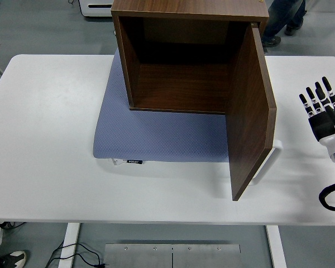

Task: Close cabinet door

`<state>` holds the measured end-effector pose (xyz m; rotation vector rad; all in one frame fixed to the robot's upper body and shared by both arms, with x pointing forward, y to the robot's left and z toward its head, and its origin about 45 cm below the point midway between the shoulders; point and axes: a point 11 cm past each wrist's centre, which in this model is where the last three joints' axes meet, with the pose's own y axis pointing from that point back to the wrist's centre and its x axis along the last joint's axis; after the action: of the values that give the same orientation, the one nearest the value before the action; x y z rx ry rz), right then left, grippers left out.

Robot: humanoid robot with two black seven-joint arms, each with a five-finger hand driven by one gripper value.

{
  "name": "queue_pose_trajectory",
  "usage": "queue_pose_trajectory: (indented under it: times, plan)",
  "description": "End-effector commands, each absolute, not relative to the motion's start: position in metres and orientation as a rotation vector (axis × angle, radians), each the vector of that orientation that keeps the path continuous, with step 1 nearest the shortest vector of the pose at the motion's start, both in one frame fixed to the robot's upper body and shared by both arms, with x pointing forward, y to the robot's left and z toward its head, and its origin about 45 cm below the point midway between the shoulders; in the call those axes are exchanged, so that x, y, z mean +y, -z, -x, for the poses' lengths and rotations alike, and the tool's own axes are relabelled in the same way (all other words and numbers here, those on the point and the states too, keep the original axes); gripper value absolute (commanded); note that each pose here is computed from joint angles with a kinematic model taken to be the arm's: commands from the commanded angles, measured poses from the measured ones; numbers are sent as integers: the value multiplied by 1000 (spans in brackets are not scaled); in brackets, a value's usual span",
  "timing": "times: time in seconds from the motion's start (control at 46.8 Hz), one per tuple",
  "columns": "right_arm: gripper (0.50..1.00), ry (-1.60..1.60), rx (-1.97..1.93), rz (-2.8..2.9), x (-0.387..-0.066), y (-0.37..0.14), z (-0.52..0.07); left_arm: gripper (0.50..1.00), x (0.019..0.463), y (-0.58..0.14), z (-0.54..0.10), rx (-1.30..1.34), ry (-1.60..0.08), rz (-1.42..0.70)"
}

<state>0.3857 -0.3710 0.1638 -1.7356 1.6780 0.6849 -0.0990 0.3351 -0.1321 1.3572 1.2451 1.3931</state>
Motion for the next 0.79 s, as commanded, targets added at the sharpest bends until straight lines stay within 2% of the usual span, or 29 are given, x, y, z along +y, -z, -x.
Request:
queue_pose_trajectory:
  times: [0.0, 0.769]
  plan:
    - [1000, -684, 1677, 1736, -371, -164, -386, 1000, 335, 132, 100, 1247, -1392, -1359]
    - [1000, -686, 1685, 1733, -373, -162, -384, 1000, 335, 131, 107, 1261, -1389, -1362]
